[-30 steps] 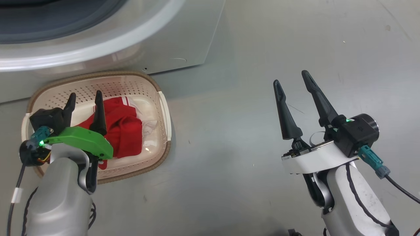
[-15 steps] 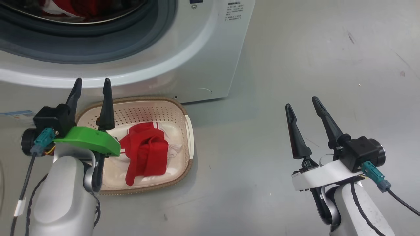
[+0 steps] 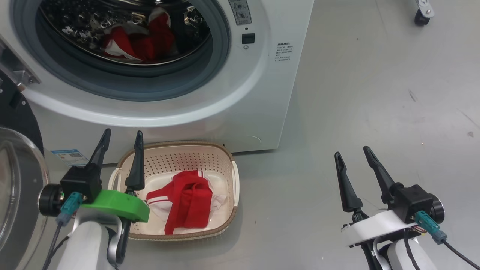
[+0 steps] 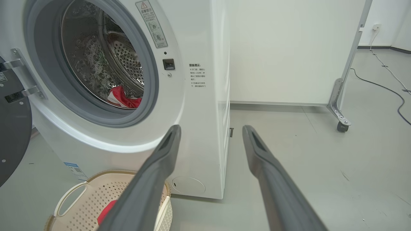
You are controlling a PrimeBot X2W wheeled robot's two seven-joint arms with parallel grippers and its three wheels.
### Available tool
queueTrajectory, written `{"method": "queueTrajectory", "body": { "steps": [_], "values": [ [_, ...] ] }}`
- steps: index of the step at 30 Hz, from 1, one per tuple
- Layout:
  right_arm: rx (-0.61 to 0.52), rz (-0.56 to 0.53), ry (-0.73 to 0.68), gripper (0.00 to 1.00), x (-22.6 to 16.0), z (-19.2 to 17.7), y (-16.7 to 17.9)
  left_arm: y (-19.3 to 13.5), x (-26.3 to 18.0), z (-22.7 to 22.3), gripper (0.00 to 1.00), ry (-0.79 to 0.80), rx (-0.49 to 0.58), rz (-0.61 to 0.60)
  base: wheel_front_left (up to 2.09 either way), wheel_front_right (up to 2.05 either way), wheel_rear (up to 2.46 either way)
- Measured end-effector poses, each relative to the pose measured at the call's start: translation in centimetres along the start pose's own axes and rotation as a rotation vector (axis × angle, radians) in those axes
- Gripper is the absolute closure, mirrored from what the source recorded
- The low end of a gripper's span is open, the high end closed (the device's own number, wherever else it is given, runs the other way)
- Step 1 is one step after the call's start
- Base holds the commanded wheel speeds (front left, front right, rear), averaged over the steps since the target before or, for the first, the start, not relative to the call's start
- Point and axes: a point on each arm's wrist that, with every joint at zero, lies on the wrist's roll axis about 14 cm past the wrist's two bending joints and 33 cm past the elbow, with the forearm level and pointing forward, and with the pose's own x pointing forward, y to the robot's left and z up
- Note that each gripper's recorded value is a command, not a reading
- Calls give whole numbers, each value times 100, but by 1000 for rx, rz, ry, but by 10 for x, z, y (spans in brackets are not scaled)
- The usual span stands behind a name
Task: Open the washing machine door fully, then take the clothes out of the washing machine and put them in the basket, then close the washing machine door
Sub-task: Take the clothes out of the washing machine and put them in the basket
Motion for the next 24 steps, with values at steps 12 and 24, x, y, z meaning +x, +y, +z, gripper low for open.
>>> {"method": "queueTrajectory", "body": {
  "steps": [12,24],
  "values": [
    [5,36,-29,0,-24,10,16,4,-61,4,0,-3,10,61,0,0,0],
    [4,50,-52,0,-32,18,23,4,-89,9,0,-23,4,92,0,0,0]
  ]
}}
